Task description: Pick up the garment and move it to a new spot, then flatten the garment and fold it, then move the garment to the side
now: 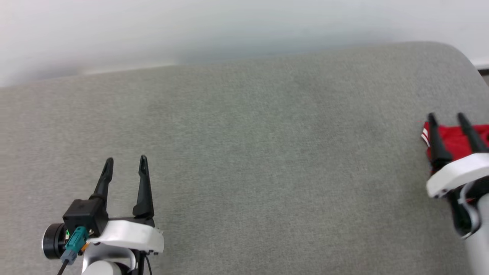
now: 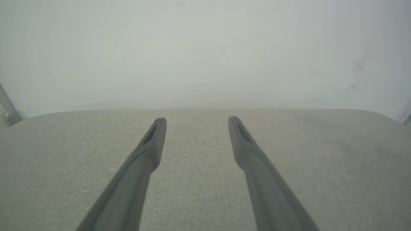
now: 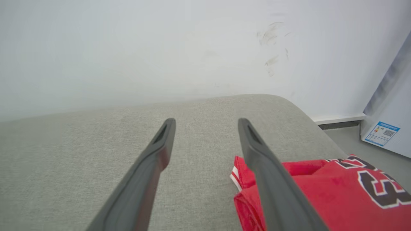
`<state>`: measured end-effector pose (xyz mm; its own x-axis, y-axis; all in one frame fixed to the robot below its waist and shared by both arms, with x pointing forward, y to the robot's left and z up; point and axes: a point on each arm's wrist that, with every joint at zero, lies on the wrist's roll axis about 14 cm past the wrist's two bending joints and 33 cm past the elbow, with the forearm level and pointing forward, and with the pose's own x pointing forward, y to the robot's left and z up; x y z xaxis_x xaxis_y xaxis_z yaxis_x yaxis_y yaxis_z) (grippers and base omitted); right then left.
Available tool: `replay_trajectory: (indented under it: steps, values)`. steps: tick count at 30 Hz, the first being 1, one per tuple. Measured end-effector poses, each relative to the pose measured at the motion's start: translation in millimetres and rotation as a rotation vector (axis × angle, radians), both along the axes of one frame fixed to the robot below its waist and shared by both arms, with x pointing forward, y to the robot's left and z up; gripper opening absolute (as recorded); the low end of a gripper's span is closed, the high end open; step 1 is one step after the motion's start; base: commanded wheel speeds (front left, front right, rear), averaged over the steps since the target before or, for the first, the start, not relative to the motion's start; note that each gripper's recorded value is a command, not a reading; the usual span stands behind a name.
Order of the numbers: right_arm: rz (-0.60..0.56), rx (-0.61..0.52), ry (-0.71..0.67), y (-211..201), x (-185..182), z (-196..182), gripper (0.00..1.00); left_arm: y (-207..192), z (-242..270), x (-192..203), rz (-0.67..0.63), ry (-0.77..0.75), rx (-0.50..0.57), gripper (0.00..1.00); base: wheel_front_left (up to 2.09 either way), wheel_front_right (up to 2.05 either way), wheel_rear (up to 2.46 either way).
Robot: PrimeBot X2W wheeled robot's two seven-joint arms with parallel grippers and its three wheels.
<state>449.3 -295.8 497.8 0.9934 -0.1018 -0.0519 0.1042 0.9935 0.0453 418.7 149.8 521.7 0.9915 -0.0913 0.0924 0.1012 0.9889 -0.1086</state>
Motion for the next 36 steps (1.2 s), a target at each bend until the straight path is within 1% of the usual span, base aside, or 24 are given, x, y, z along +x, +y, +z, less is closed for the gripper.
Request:
replay_trajectory:
  steps: [6, 11, 17, 22, 28, 36]
  values:
    - [0.154, 0.024, -0.04, 71.7, -11.3, 17.0, 1.0, 30.3, 9.7, -23.6, 0.097, -0.021, 0.021, 1.0, 0.0, 0.0, 0.0]
    - [0.207, 0.038, -0.071, 100.8, -32.7, 34.1, 1.0, 43.3, 14.3, -42.0, 0.138, -0.031, 0.029, 1.0, 0.0, 0.0, 0.0]
    - [0.207, 0.038, -0.08, 108.0, -63.8, 46.8, 1.0, 42.1, 12.6, -57.7, 0.128, -0.025, 0.029, 1.0, 0.0, 0.0, 0.0]
    - [0.201, 0.042, -0.066, 110.5, -86.1, 48.7, 1.0, 36.7, 11.1, -65.8, 0.112, -0.02, 0.027, 1.0, 0.0, 0.0, 0.0]
    - [0.201, 0.05, -0.049, 114.6, -97.4, 47.0, 1.0, 36.1, 10.1, -71.2, 0.109, -0.013, 0.026, 1.0, 0.0, 0.0, 0.0]
    - [0.205, 0.053, -0.043, 115.9, -98.7, 45.7, 1.0, 35.5, 8.7, -70.9, 0.102, 0.0, 0.024, 1.0, 0.0, 0.0, 0.0]
